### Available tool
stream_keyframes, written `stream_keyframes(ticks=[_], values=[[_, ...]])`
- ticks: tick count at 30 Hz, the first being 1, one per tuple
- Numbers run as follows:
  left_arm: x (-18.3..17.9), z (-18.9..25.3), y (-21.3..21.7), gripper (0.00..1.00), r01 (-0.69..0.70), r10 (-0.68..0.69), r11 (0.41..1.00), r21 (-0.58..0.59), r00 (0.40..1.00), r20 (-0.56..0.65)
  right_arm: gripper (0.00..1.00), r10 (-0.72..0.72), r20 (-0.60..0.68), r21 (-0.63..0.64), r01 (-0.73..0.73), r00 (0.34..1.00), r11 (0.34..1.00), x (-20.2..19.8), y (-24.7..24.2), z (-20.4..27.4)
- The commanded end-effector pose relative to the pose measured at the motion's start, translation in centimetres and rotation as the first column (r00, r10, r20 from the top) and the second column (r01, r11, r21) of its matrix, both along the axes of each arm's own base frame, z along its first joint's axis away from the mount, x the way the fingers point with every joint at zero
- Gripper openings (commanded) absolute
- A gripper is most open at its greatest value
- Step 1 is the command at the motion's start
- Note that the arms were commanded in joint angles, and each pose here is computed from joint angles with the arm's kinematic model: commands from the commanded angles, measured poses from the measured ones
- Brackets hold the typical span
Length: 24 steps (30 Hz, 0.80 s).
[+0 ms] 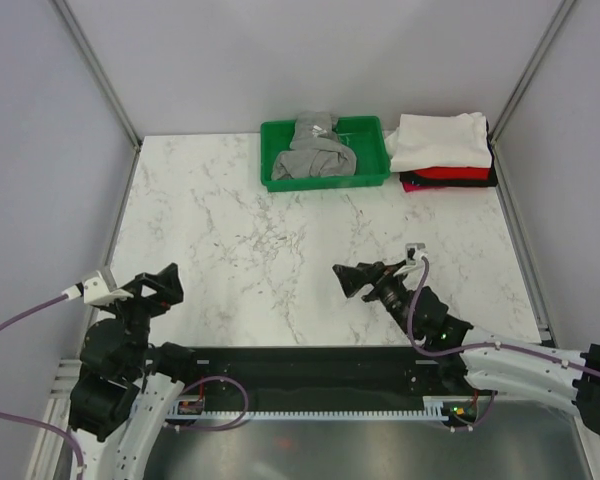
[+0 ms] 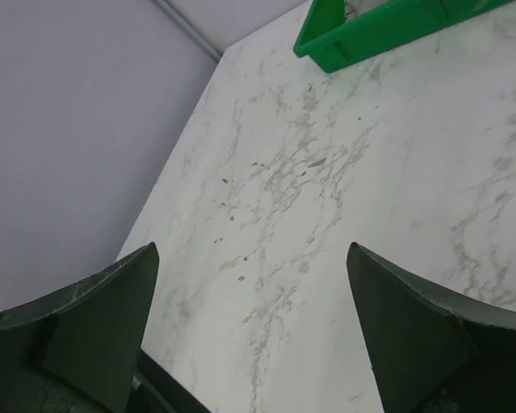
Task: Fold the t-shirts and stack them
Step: Grab the tshirt from the pile
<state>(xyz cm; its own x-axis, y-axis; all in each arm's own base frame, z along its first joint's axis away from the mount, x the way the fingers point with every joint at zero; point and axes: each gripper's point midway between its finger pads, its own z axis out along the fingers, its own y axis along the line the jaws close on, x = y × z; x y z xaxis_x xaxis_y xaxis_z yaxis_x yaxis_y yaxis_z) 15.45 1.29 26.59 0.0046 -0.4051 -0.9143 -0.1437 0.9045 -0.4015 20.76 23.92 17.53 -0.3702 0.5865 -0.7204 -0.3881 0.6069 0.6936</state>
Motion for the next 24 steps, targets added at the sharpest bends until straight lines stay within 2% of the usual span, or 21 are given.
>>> stream_keyframes(ticks=[1,2,3,4,5,6,7,9,10,11,12,13,14,15,16,17,18,21,24], values=[[0.0,0.3,0.0,0.95,-0.002,0.002,1.000,-0.012,1.000,0.022,0.98,-0.172,0.101,-0.153,0.186,0.980,0.971,3.0,-1.8,4.5],[0.0,0.4,0.0,0.95,0.001,-0.001,1.000,-0.009,1.000,0.022,0.98,-0.218,0.118,-0.228,0.240,0.969,0.943,4.2,-2.2,5.5],[0.0,0.4,0.1,0.95,-0.005,0.005,1.000,-0.008,1.000,0.023,0.98,-0.251,0.151,-0.385,0.290,0.956,0.876,6.1,-1.7,7.5],[0.0,0.4,0.0,0.95,-0.002,0.002,1.000,-0.005,1.000,0.023,0.98,-0.296,0.179,-0.445,0.346,0.938,0.826,7.5,-2.0,8.8],[0.1,0.2,0.0,0.95,-0.004,0.004,1.000,0.004,1.000,0.020,0.98,-0.280,0.173,-0.598,0.326,0.944,0.732,9.4,-1.5,7.0],[0.2,0.2,0.0,0.95,-0.006,0.006,1.000,0.006,1.000,0.023,0.98,-0.234,0.245,-0.616,0.337,0.941,0.712,11.0,-0.1,11.7],[0.2,0.1,0.1,0.95,-0.009,0.009,1.000,0.010,1.000,0.024,0.98,-0.118,0.254,-0.664,0.261,0.960,0.701,11.7,2.0,12.3],[0.1,0.2,0.1,0.95,-0.006,0.005,1.000,0.014,0.999,0.040,0.98,-0.109,0.233,-0.718,0.247,0.966,0.651,16.0,2.9,13.8],[0.0,0.3,0.2,0.95,-0.006,0.005,1.000,0.013,0.999,0.049,0.98,-0.138,0.196,-0.711,0.238,0.971,0.662,17.9,2.9,14.0],[0.0,0.3,0.2,0.95,-0.007,0.007,1.000,0.014,0.999,0.050,0.98,-0.152,0.096,-0.748,0.172,0.984,0.642,22.0,2.3,10.4],[-0.2,0.4,0.2,0.95,-0.008,0.007,1.000,0.013,0.998,0.058,0.98,-0.153,0.071,-0.721,0.156,0.986,0.675,24.0,2.2,13.1],[-0.1,0.4,0.2,0.95,-0.006,0.005,1.000,0.014,0.998,0.060,0.96,-0.147,0.016,-0.701,0.116,0.989,0.703,25.9,2.4,12.5],[-0.2,0.4,0.2,0.95,-0.005,0.004,1.000,0.014,0.998,0.064,0.94,-0.141,-0.083,-0.716,0.040,0.987,0.697,29.0,2.1,8.1],[-0.2,0.4,0.2,0.95,-0.006,0.005,1.000,0.015,0.998,0.065,0.93,-0.133,-0.073,-0.696,0.045,0.988,0.717,30.6,2.4,10.0],[-0.2,0.5,0.1,0.95,-0.002,0.001,1.000,0.016,0.998,0.066,0.90,-0.132,-0.091,-0.698,0.031,0.987,0.716,31.9,2.5,9.2],[-0.2,0.6,0.2,0.95,-0.006,0.005,1.000,0.020,0.998,0.070,0.89,-0.144,-0.164,-0.729,-0.021,0.976,0.684,33.5,2.3,4.8],[-0.2,0.6,0.2,0.94,-0.003,0.002,1.000,0.022,0.997,0.071,0.89,-0.150,-0.127,-0.717,0.014,0.981,0.697,35.0,2.5,6.4],[-0.2,0.7,0.3,0.93,-0.016,0.014,0.999,0.028,0.997,0.081,0.89,-0.182,-0.152,-0.728,0.014,0.971,0.686,37.7,2.1,2.7],[-0.3,0.8,0.5,0.93,-0.026,0.023,0.999,0.031,0.996,0.088,0.89,-0.196,-0.165,-0.713,0.020,0.967,0.700,39.5,1.7,-0.2]])
